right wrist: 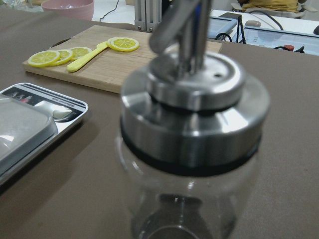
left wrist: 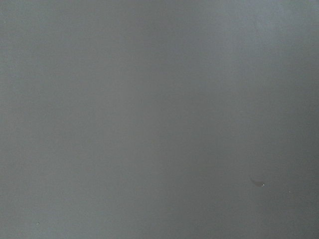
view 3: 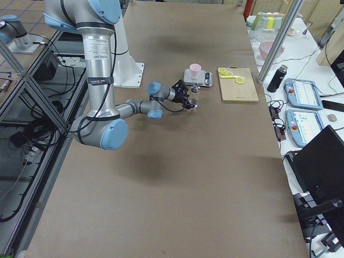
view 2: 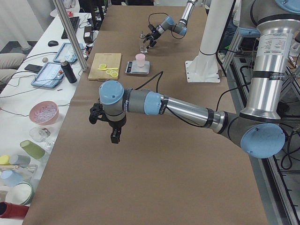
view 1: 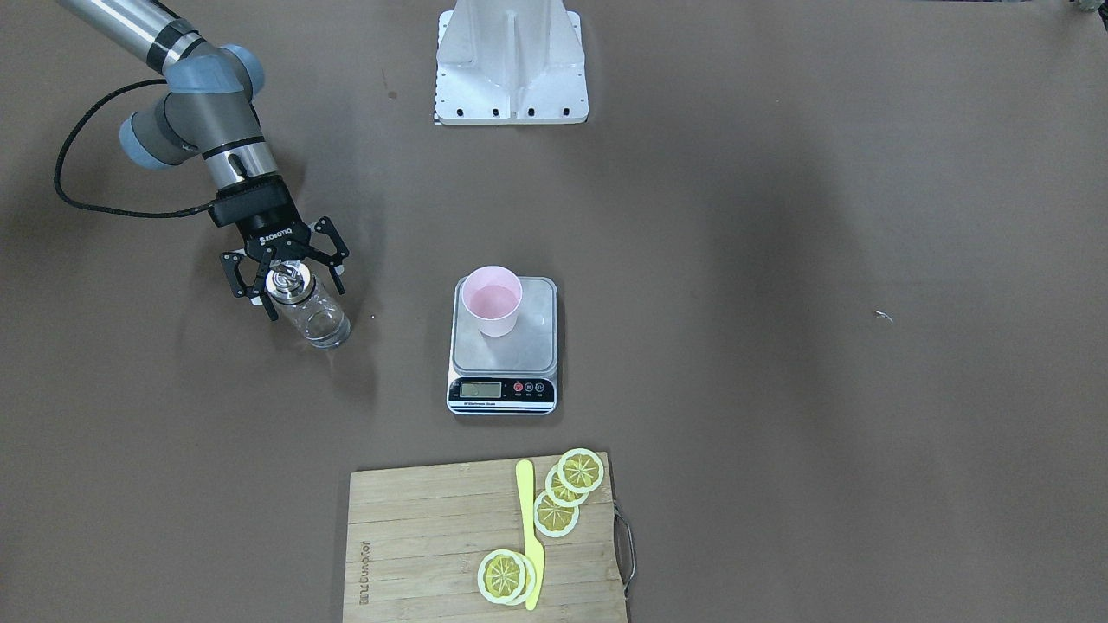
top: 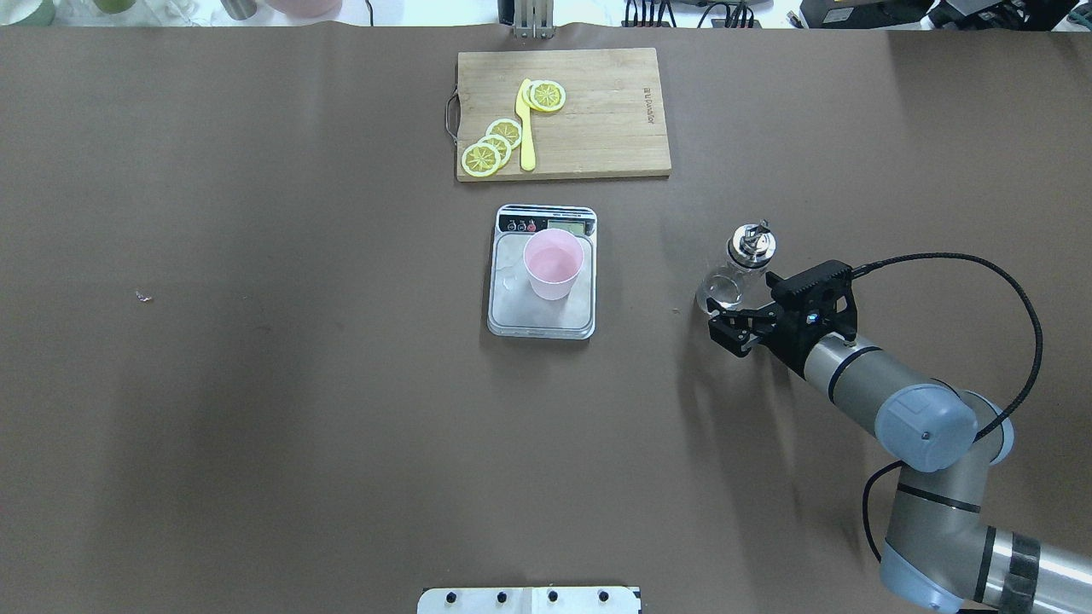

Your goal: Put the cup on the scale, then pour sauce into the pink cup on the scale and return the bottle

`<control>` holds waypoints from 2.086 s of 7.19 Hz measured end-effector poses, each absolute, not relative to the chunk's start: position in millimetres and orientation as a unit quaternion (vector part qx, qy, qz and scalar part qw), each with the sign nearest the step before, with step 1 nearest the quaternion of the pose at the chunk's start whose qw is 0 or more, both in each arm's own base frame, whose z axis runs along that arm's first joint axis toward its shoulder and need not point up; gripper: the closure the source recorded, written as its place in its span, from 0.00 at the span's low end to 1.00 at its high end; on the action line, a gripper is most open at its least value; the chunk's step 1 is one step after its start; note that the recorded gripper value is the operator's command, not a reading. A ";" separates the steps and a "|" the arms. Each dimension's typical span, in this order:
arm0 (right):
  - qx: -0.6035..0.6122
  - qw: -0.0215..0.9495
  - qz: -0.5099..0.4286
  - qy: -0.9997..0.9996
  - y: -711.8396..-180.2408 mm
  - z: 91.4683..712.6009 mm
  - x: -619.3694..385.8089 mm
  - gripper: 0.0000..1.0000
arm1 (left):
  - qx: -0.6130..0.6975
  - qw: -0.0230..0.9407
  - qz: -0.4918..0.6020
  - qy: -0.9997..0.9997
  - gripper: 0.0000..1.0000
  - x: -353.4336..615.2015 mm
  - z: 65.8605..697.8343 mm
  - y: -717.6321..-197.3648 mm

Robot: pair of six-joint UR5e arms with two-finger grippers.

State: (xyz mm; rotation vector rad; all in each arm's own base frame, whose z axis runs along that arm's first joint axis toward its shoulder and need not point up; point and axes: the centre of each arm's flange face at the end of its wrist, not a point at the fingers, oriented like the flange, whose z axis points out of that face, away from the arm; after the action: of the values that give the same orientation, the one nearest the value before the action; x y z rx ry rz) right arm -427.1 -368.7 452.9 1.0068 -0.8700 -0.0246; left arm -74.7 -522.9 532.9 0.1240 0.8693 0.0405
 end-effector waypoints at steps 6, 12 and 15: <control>0.454 0.801 -0.026 -0.389 -329.0 476.5 -349.1 0.00 | 0.060 0.905 0.019 0.421 0.01 -75.0 533.3 -522.9; 0.443 0.824 0.033 -0.353 -406.4 507.1 -259.8 0.00 | 0.054 0.905 0.017 0.421 0.01 -75.6 540.4 -517.5; 0.377 0.844 0.046 -0.379 -498.2 522.9 -196.3 0.00 | 0.056 0.905 0.019 0.422 0.01 -75.5 539.2 -517.3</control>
State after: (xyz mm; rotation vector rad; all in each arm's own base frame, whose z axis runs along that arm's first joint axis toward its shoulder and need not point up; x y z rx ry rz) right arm -196.3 -498.2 522.9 0.7958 -0.7999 0.0979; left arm -75.5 -517.3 539.2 0.1165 0.8711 0.0399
